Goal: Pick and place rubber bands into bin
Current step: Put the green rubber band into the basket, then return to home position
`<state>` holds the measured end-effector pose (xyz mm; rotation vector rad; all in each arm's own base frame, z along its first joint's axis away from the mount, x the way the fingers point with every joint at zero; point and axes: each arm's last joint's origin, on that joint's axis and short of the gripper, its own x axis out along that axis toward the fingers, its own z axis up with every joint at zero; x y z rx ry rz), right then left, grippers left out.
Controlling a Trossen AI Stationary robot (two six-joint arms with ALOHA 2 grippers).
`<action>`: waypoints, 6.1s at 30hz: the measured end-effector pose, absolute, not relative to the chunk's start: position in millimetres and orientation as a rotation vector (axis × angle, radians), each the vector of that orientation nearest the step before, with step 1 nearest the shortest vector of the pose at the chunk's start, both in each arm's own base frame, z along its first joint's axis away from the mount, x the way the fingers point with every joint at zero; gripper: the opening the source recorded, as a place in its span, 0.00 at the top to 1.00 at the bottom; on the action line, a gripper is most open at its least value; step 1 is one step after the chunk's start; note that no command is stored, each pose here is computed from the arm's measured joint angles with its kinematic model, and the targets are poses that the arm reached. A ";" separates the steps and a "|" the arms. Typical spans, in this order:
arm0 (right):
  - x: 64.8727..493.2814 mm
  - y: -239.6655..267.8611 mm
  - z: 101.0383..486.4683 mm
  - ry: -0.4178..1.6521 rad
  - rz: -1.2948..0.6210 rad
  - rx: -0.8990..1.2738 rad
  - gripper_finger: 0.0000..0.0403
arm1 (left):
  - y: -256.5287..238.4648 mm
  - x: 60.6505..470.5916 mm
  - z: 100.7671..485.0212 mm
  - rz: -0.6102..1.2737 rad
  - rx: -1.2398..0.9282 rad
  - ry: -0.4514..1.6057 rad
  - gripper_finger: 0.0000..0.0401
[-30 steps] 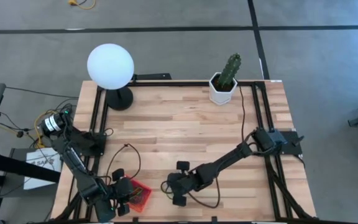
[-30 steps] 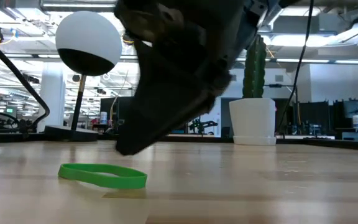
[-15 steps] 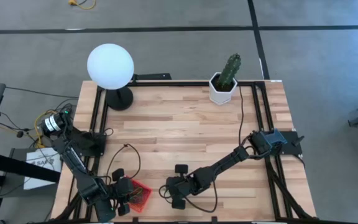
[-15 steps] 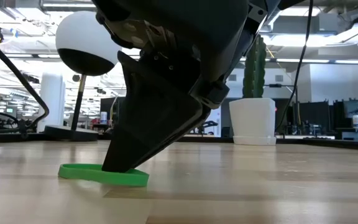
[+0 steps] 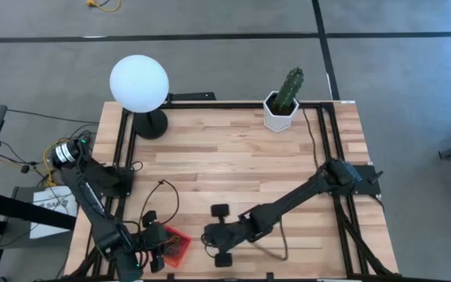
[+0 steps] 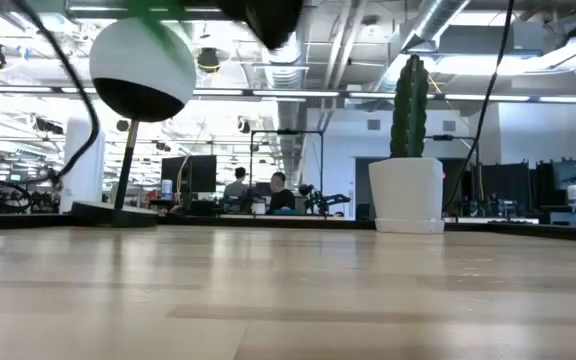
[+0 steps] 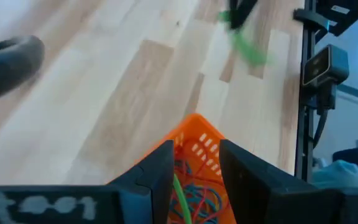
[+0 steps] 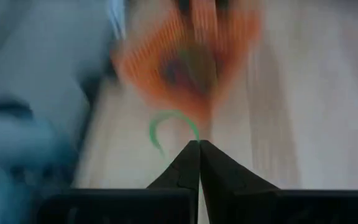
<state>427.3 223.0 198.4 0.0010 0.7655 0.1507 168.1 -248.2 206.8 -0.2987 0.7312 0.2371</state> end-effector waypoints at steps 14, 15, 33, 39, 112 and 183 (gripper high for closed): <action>495.1 235.1 196.6 0.340 0.299 -0.004 1.00 | -204.9 136.3 248.6 0.499 -0.089 0.607 0.70; 500.3 234.7 195.5 0.332 0.295 -0.002 1.00 | -201.4 134.2 249.5 0.523 -0.086 0.606 0.70; 532.7 224.2 149.8 0.511 0.284 0.009 0.87 | -196.9 131.7 243.3 0.593 -0.010 0.639 0.70; 532.2 224.6 150.6 0.519 0.277 0.042 0.78 | -196.8 132.6 242.6 0.588 0.019 0.647 0.70; 188.2 55.1 279.9 0.214 0.396 0.247 0.75 | -52.3 97.0 234.6 0.041 -0.311 -0.119 0.70; 114.0 19.4 175.2 -0.035 0.275 0.204 0.75 | -37.7 101.9 168.1 0.122 -0.145 -0.001 0.70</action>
